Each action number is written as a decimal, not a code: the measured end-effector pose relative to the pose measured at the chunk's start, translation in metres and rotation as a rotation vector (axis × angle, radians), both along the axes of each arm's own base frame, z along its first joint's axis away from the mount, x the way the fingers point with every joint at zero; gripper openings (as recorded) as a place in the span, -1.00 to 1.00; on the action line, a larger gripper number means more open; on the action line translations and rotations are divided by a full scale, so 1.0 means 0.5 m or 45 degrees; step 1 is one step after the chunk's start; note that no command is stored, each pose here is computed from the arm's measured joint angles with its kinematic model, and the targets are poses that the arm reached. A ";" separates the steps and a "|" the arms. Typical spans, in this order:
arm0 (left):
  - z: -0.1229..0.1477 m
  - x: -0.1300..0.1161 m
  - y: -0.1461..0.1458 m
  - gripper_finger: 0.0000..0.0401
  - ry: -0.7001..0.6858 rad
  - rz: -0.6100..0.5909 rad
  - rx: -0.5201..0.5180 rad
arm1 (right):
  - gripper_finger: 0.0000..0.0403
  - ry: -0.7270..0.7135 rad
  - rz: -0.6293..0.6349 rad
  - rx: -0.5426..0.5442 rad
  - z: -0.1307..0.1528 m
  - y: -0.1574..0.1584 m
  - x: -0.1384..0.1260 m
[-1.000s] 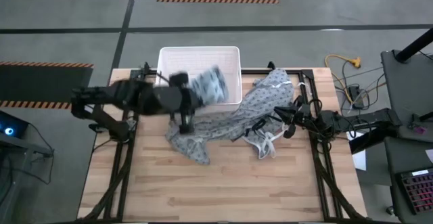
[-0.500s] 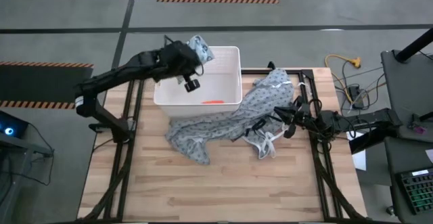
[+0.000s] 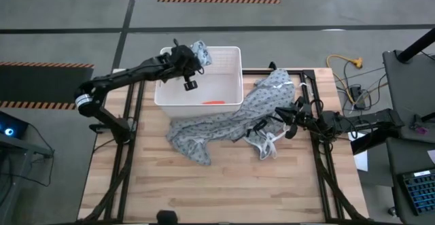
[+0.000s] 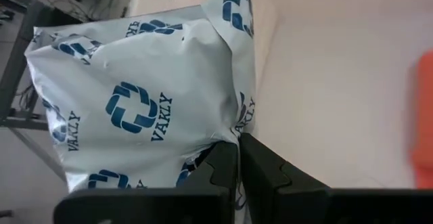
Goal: Pick & place medical supplies in basket/bin
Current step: Put the mailer bag into the white bin, then return to Home Position
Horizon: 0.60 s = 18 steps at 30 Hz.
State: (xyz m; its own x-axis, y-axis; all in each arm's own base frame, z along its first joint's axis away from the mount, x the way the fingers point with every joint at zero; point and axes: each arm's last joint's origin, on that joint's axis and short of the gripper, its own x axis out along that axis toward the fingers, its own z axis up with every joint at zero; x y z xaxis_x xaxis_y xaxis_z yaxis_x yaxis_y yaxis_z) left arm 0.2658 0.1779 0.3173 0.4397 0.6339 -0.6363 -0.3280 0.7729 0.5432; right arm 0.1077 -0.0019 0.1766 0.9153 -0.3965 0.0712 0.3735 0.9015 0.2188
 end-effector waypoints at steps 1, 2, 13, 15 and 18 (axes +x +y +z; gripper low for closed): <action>-0.009 -0.003 0.003 -1.00 0.023 -0.005 0.003 | -0.83 0.000 0.000 0.000 0.000 0.000 0.000; -0.016 -0.005 0.006 -1.00 0.039 -0.011 0.007 | -0.83 -0.001 -0.001 0.001 0.000 0.000 0.000; -0.018 -0.003 0.009 -0.51 0.029 -0.139 0.002 | -0.83 -0.003 -0.005 0.005 0.000 0.000 0.000; -0.006 -0.001 0.010 -0.34 0.011 -0.141 0.017 | -0.83 -0.004 -0.021 0.006 0.000 -0.001 0.000; 0.013 0.001 0.011 -0.15 -0.037 -0.124 0.023 | -0.83 -0.004 -0.066 0.011 0.000 -0.003 -0.001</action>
